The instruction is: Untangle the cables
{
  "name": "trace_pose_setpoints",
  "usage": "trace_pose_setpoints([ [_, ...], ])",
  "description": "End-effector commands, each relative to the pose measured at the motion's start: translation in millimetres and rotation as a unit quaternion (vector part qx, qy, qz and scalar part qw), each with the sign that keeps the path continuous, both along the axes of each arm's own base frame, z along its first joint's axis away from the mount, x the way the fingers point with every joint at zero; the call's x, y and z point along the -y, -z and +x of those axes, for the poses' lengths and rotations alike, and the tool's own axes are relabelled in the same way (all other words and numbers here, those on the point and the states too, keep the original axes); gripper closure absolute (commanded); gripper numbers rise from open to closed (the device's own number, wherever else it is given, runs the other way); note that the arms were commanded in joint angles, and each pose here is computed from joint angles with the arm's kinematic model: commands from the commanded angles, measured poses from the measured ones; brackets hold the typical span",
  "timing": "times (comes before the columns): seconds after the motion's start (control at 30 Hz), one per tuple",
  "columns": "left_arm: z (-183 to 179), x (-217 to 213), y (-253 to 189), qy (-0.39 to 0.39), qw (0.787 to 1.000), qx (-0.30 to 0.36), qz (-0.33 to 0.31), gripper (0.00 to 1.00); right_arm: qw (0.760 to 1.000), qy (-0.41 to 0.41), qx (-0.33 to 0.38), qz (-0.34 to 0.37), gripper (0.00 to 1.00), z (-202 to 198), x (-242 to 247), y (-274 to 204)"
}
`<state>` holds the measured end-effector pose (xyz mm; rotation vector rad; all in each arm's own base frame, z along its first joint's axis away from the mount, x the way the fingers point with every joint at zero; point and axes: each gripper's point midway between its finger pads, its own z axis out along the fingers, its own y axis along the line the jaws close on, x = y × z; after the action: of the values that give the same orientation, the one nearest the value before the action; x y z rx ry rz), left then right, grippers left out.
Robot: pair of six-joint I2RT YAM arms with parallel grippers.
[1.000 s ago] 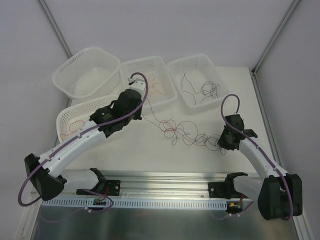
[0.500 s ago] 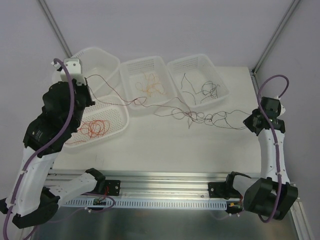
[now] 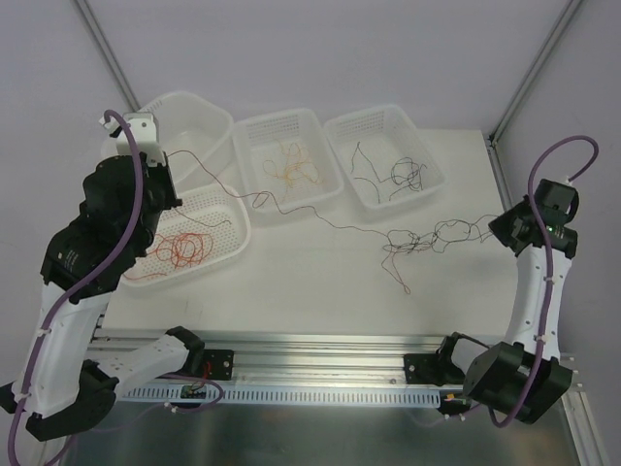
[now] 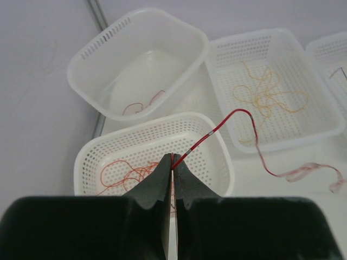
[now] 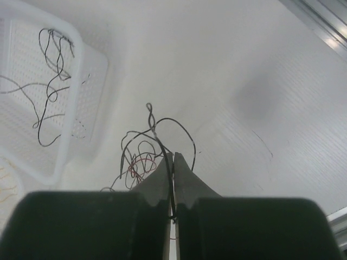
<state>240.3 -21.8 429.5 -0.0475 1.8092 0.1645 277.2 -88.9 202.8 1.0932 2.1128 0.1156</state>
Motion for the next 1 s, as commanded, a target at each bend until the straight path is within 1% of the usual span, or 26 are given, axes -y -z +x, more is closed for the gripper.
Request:
trace_pose_setpoints([
  [0.0,5.7,27.6,-3.2,0.056,0.997,-0.005,-0.048,1.0,0.998,-0.07,0.007,-0.006,0.99,2.4,-24.8,-16.0],
  [0.03,5.2,44.3,-1.2,0.097,0.993,-0.013,-0.063,1.0,0.996,-0.087,0.0,-0.009,0.99,1.7,-33.5,-12.2],
  [0.1,8.6,65.2,8.1,0.139,0.987,-0.035,-0.078,1.0,0.995,-0.101,-0.004,-0.015,0.99,-1.8,-41.9,-6.4],
  [0.13,5.3,85.8,15.4,0.185,0.976,-0.054,-0.098,1.0,0.993,-0.114,-0.012,-0.013,0.99,-3.5,-49.8,3.9],
  [0.17,6.0,93.5,22.5,0.198,0.972,-0.068,-0.106,1.0,0.993,-0.119,-0.016,-0.014,0.99,-5.6,-53.4,7.5],
  [0.27,8.3,129.7,67.8,0.243,0.948,-0.139,-0.149,1.0,0.99,-0.142,-0.022,-0.015,0.99,-12.0,-68.1,16.9],
  [0.3,14.0,141.0,93.2,0.249,0.941,-0.163,-0.16,1.0,0.989,-0.148,-0.023,-0.017,0.99,-13.3,-71.5,18.4],
  [0.33,14.7,150.8,107.9,0.249,0.933,-0.183,-0.187,1.0,0.987,-0.16,-0.022,-0.019,0.99,-15.6,-78.5,17.6],
  [0.37,10.7,164.4,121.2,0.268,0.92,-0.204,-0.201,1.0,0.986,-0.163,-0.024,-0.024,0.99,-17.1,-80.1,19.3],
  [0.4,12.8,171.1,151.2,0.26,0.915,-0.235,-0.2,1.0,0.985,-0.169,-0.023,-0.026,0.99,-18.4,-83.0,19.0],
  [0.43,16.1,177.1,162.2,0.25,0.914,-0.243,-0.208,1.0,0.984,-0.174,-0.024,-0.03,0.99,-20.9,-86.7,17.9],
  [0.47,16.0,182.1,175.2,0.243,0.916,-0.253,-0.196,1.0,0.983,-0.18,-0.023,-0.031,0.99,-22.8,-89.2,18.3],
  [0.5,17.2,184.2,204.0,0.225,0.914,-0.284,-0.183,1.0,0.982,-0.183,-0.022,-0.031,0.99,-23.8,-91.1,17.6],
  [0.53,20.7,183.4,216.3,0.21,0.917,-0.291,-0.172,1.0,0.982,-0.187,-0.022,-0.03,0.99,-25.6,-93.6,17.1],
  [0.57,21.5,183.8,229.1,0.2,0.917,-0.304,-0.163,1.0,0.981,-0.188,-0.017,-0.032,0.99,-27.4,-94.1,14.9],
  [0.6,22.4,183.2,252.3,0.182,0.915,-0.329,-0.147,0.99,0.981,-0.188,-0.014,-0.032,0.99,-28.1,-94.6,12.8],
  [0.67,20.7,186.1,269.3,0.173,0.908,-0.354,-0.145,0.91,0.981,-0.192,-0.006,-0.035,0.99,-30.2,-96.1,8.1],
  [0.7,17.3,193.3,278.0,0.174,0.902,-0.369,-0.144,0.82,0.98,-0.193,-0.001,-0.036,0.99,-30.7,-96.8,4.4],
  [0.73,14.6,198.7,280.1,0.18,0.899,-0.373,-0.142,0.75,0.98,-0.197,0.002,-0.036,0.99,-31.6,-98.4,2.3],
  [0.77,13.9,205.2,279.7,0.187,0.898,-0.372,-0.141,0.66,0.979,-0.202,0.006,-0.037,0.99,-31.9,-100.1,-0.3],
  [0.8,13.5,213.8,276.9,0.201,0.898,-0.369,-0.135,0.5,0.978,-0.205,0.012,-0.037,0.99,-32.7,-101.8,-4.4],
  [0.83,9.2,224.3,273.3,0.218,0.896,-0.365,-0.128,0.4,0.977,-0.209,0.014,-0.037,0.99,-33.3,-103.5,-5.4],
  [0.87,8.6,233.4,268.8,0.235,0.895,-0.358,-0.126,0.33,0.976,-0.213,0.017,-0.037,0.99,-33.7,-105.4,-7.1],
  [0.9,8.7,242.5,263.9,0.251,0.893,-0.353,-0.124,0.27,0.976,-0.215,0.021,-0.035,0.99,-34.0,-107.1,-8.9],
  [0.93,8.0,249.1,261.0,0.27,0.89,-0.348,-0.118,0.18,0.974,-0.223,0.023,-0.032,0.99,-34.5,-111.1,-9.4],
  [0.97,1.9,260.2,259.2,0.296,0.882,-0.348,-0.117,0.16,0.973,-0.227,0.025,-0.029,0.99,-34.6,-113.0,-10.1],
])
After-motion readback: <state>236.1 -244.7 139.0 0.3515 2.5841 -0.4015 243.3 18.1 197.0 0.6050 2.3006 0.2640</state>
